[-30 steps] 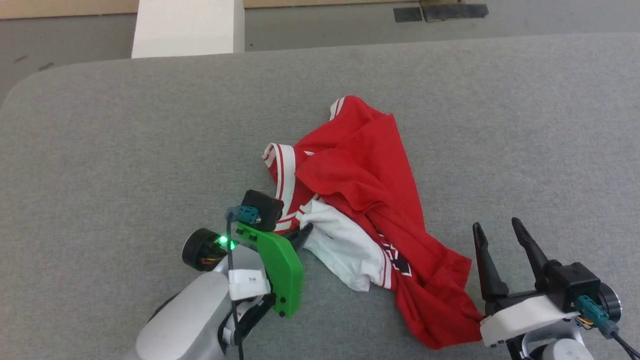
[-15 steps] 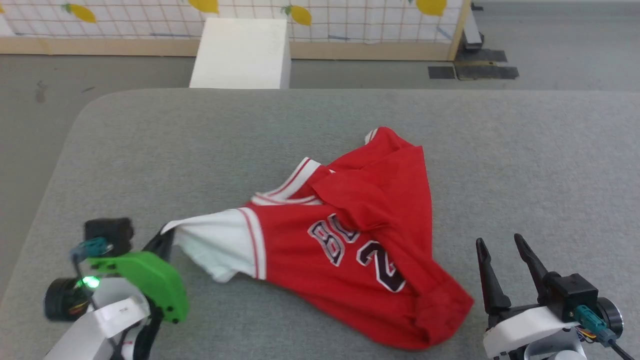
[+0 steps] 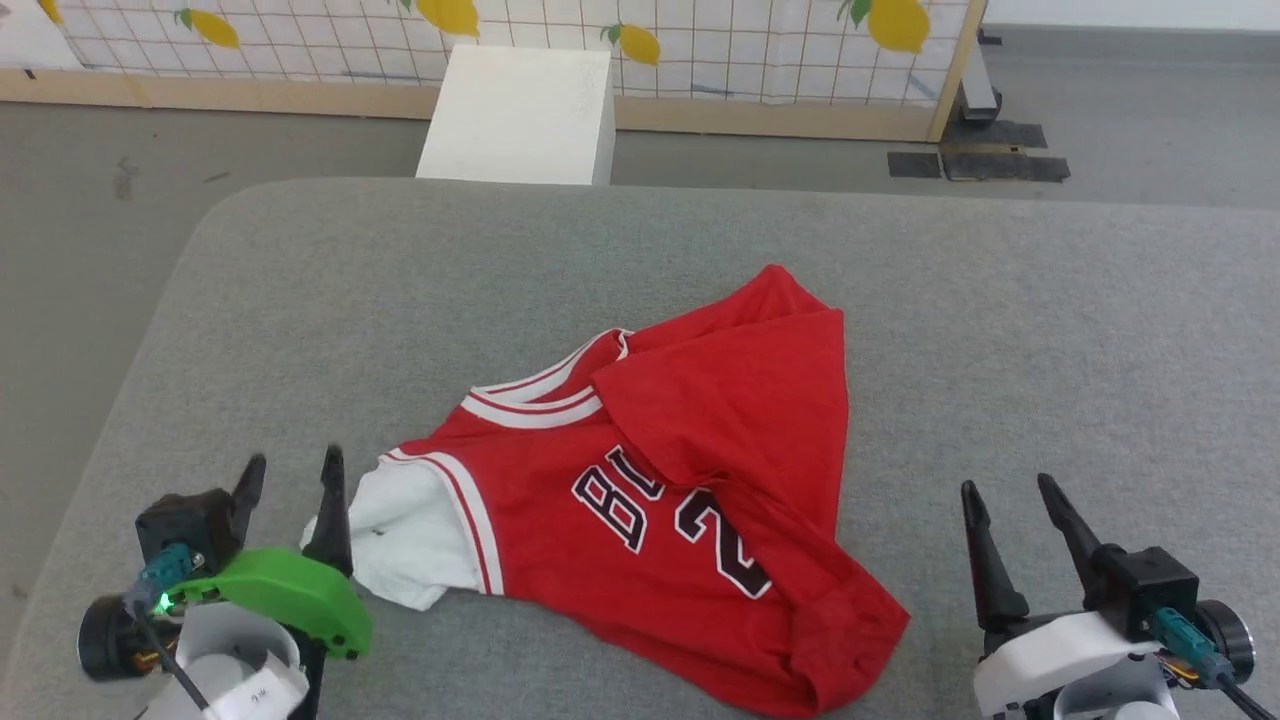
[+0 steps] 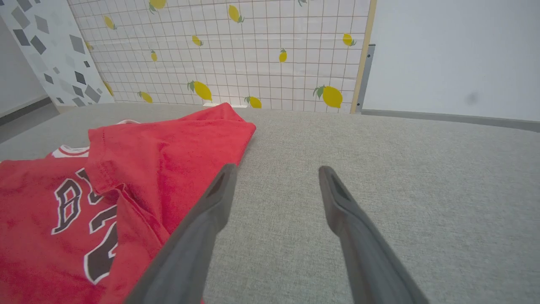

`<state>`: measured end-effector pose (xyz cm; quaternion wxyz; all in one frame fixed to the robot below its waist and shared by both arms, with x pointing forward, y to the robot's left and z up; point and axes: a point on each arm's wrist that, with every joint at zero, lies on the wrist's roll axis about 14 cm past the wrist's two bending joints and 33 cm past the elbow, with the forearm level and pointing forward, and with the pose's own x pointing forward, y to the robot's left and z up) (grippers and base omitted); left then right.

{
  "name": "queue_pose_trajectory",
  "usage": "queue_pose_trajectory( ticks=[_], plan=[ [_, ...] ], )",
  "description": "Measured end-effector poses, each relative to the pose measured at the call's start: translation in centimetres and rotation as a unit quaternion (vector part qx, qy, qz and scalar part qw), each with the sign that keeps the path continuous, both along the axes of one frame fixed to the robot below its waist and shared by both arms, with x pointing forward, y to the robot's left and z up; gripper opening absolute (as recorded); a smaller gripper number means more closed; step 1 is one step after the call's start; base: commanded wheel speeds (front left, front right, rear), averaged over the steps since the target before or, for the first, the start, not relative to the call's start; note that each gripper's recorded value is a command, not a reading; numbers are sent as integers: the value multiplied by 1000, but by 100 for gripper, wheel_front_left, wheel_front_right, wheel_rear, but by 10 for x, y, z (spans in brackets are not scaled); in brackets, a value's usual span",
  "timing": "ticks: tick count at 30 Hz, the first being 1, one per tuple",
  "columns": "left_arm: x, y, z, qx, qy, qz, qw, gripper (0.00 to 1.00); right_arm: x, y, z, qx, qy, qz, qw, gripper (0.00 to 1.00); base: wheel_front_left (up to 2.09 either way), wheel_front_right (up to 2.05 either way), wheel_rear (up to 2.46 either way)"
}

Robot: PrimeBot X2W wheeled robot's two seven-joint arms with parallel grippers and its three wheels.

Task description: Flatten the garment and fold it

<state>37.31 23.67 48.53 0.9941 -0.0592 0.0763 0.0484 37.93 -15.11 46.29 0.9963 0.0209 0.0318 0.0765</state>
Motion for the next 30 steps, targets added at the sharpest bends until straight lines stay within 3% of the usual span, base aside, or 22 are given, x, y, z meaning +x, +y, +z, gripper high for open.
queue_pose_trajectory(
  ticks=[5, 9, 11, 18, 24, 28, 30],
  plan=[
    [1, -4, 33, 42, -90, -10, 995, 100, 7, 11, 10, -11, -1, 19, 1000, 100, 0, 0, 0],
    [1, -21, 70, 57, -161, -21, 985, 100, 26, 36, 15, -37, 24, 67, 997, 100, 0, 0, 0],
    [-4, -37, 78, 65, -183, -34, 980, 100, 49, 51, 5, -83, 96, 120, 985, 100, 0, 0, 0],
    [-9, -39, 60, 66, -163, -29, 984, 100, 82, 63, -29, -136, 272, 167, 938, 100, 0, 0, 0],
    [-13, -26, 43, 61, -136, -8, 989, 100, 102, 74, -54, -157, 352, 181, 905, 100, 0, 0, 0],
    [-16, -15, 34, 66, -121, 10, 990, 100, 97, 75, -85, -181, 412, 187, 873, 100, 0, 0, 0],
    [-18, -10, 31, 68, -114, 17, 991, 100, 99, 82, -91, -184, 418, 196, 868, 100, 0, 0, 0]
  ],
)
